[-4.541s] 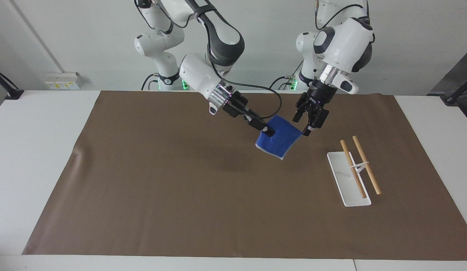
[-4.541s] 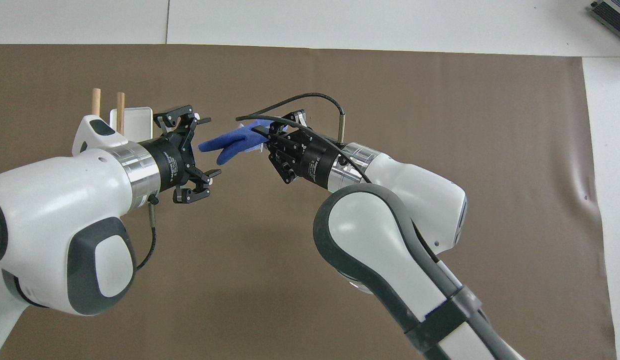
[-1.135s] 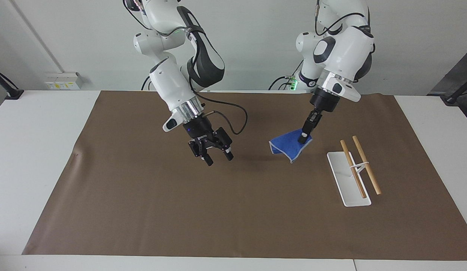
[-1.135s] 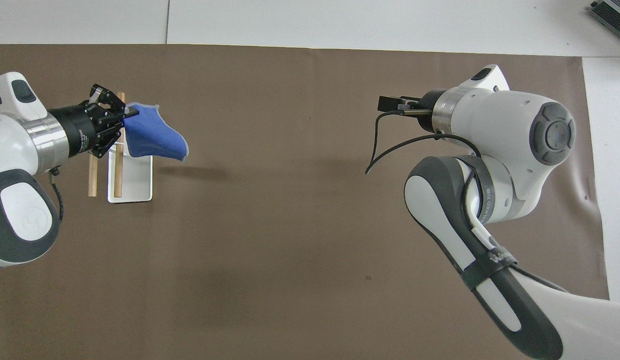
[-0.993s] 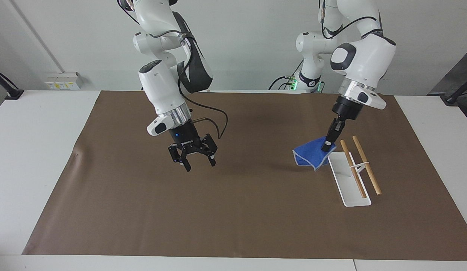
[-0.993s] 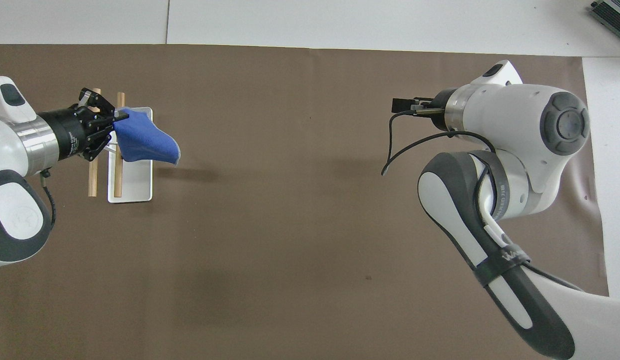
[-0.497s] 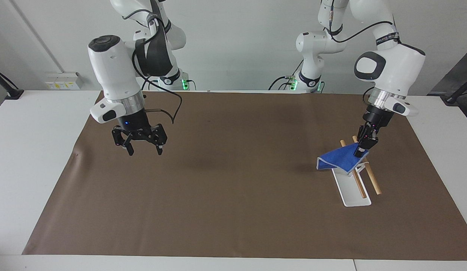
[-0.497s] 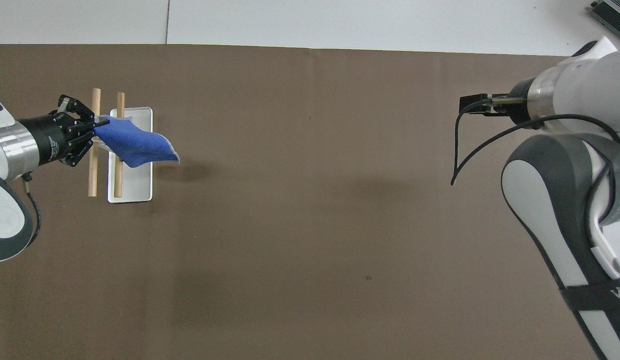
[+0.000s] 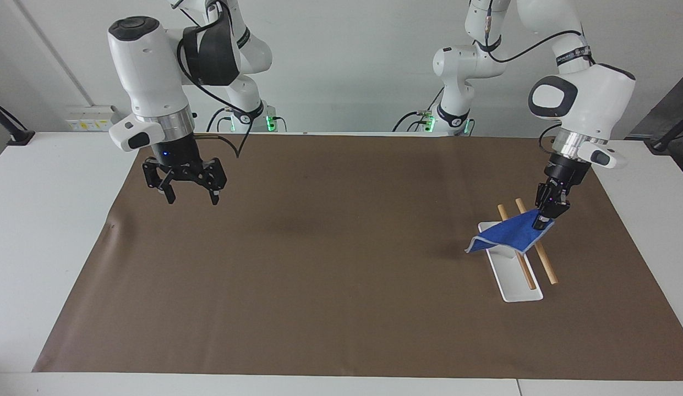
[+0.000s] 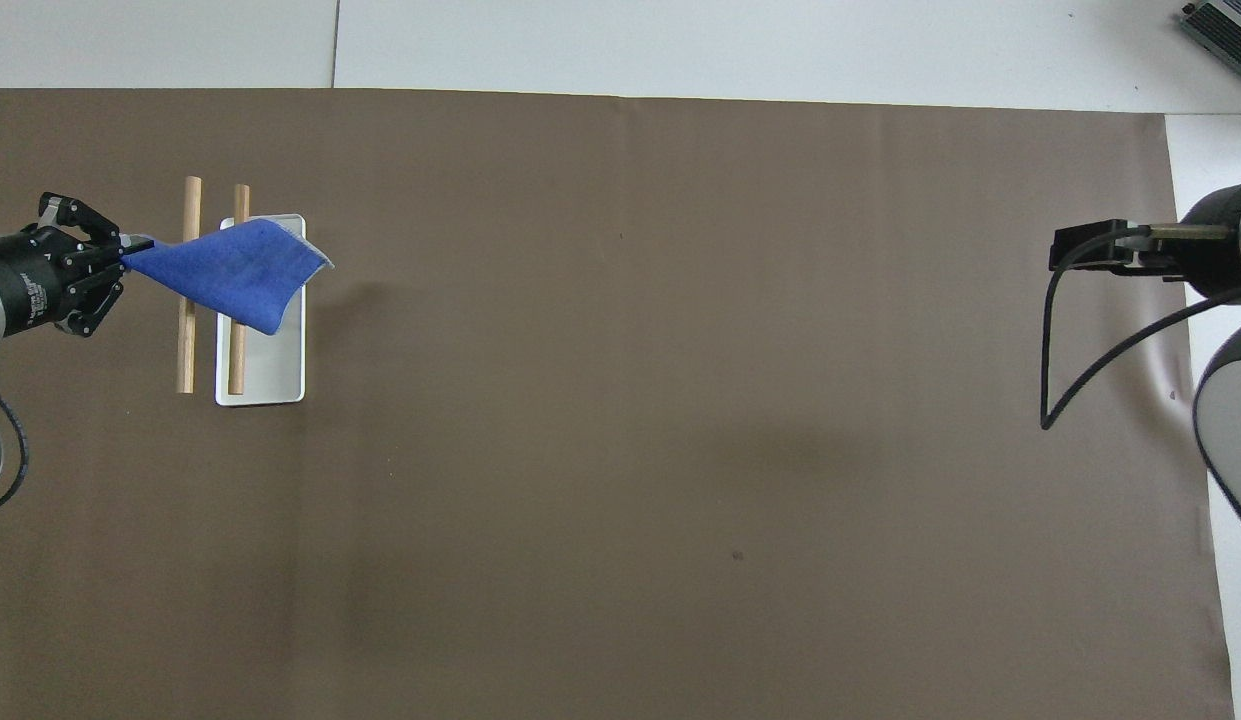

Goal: Right arm passes towel to left arm to hang
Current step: 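Drape the towel over the rack crossbar with the left gripper while the right gripper retracts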

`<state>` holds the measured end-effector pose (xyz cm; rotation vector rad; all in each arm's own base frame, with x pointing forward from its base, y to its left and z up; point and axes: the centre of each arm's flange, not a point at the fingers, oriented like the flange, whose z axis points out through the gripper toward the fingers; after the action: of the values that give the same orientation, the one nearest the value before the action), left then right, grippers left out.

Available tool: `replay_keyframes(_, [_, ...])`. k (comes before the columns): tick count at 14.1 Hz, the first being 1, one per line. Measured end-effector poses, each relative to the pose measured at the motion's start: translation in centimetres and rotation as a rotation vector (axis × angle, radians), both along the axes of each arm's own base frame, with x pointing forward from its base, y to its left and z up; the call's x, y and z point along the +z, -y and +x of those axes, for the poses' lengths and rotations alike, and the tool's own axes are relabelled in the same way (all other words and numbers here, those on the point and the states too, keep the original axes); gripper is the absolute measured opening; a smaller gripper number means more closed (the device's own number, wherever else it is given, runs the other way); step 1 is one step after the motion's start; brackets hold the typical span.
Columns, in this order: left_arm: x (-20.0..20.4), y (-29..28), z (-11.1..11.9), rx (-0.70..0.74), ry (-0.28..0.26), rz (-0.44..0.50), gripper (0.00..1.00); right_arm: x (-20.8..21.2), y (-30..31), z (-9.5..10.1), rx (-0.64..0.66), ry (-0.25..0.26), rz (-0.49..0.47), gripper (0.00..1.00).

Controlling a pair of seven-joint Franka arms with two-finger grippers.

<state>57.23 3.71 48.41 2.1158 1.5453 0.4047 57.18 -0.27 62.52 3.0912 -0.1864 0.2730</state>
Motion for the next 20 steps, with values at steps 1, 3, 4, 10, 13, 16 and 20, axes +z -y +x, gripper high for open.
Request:
replay_keyframes(1, [0.0,-0.4,0.0,0.007,0.000,0.000,0.02,1.0,0.5,-0.6,-0.013,-0.025,0.001,1.00])
replay_keyframes(3, [0.0,-1.1,-0.1,0.019,0.001,-0.001,0.02,2.8,1.7,-1.8,-0.042,-0.065,0.003,1.00])
replay_keyframes(4, [0.0,-1.7,-0.1,0.030,0.001,-0.001,0.02,3.4,2.1,-2.5,-0.058,-0.083,0.007,1.00])
replay_keyframes(10, [0.1,-3.5,-0.3,0.041,-0.001,0.037,0.02,2.9,2.6,-4.2,-0.093,-0.141,0.069,1.00])
replay_keyframes(13, [-0.4,-4.2,-0.6,0.048,-0.011,0.043,0.02,2.2,2.8,-4.0,-0.057,-0.155,0.064,1.00])
replay_keyframes(16, [-1.6,-4.9,-1.1,0.035,-0.035,0.091,0.02,1.8,2.7,-4.0,-0.047,-0.163,0.063,1.00])
replay_keyframes(20, [-3.1,-4.9,-1.6,0.035,-0.047,0.106,0.02,1.3,3.2,-4.0,-0.053,-0.174,0.064,1.00])
